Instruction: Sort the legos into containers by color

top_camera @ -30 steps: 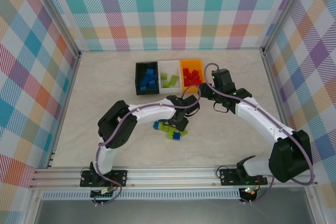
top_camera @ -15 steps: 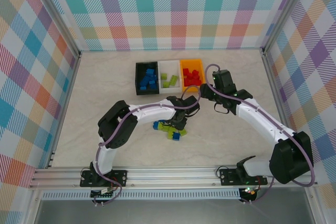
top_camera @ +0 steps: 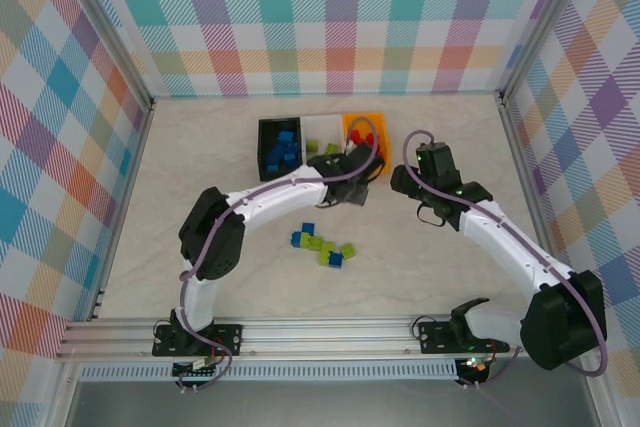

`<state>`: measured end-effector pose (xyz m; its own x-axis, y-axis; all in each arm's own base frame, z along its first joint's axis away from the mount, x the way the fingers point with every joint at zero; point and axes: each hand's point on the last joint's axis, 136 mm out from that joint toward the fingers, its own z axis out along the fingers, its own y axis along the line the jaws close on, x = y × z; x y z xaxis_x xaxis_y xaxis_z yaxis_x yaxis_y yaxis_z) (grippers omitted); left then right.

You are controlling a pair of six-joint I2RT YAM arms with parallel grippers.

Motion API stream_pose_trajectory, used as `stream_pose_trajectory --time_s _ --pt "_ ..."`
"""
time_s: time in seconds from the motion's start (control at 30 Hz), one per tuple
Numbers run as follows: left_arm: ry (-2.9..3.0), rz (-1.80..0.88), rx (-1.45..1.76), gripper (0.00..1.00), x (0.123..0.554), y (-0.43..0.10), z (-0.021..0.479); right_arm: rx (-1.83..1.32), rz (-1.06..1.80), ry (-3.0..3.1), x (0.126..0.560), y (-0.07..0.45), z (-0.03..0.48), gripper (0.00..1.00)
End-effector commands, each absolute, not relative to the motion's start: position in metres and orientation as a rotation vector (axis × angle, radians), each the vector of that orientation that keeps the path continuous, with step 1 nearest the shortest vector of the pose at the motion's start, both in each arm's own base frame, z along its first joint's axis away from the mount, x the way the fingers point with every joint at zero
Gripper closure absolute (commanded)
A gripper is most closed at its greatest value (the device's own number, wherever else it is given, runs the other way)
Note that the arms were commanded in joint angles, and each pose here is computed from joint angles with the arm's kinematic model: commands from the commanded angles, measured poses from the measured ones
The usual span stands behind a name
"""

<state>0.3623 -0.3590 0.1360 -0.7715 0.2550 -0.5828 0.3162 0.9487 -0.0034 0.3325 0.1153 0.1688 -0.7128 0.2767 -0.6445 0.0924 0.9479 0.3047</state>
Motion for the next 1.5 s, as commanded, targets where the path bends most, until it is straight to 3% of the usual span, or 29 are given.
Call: stream_pose_trajectory --time_s 0.0,0.23,0.47,0.57,0.67,0.87,1.0,1.3,1.47 --pt "2.334 -0.172 0.248 0.67 0.411 -0.372 0.175 0.29 0.324 2.352 0.329 0.111 0.167 0.39" --pt "2.255 -0.116 0.14 0.66 0.472 -0.384 0.179 0.281 0.334 2.363 0.324 0.111 0.162 0.39" --pt "2.202 -0.095 0.05 0.64 0.502 -0.388 0.168 0.263 0.351 2.361 0.32 0.113 0.159 0.39" --pt "2.211 -0.142 0.034 0.52 0.509 -0.394 0.16 0.244 0.37 2.382 0.317 0.116 0.154 0.39" --pt "2.217 -0.223 0.049 0.33 0.506 -0.406 0.163 0.216 0.415 2.386 0.313 0.122 0.153 0.36" --pt "2.143 -0.341 0.024 0.17 0.48 -0.404 0.206 0.138 0.535 2.402 0.304 0.139 0.156 0.36" --pt "2.05 -0.479 -0.027 0.01 0.444 -0.381 0.251 -0.001 0.66 2.456 0.291 0.167 0.155 0.36" --pt "2.079 -0.505 -0.132 0.0 0.338 -0.275 0.244 -0.542 0.707 2.61 0.237 0.252 0.116 0.35" --pt "2.094 -0.455 -0.197 0.0 0.292 -0.211 0.235 -0.556 0.518 2.693 0.234 0.264 0.09 0.36"
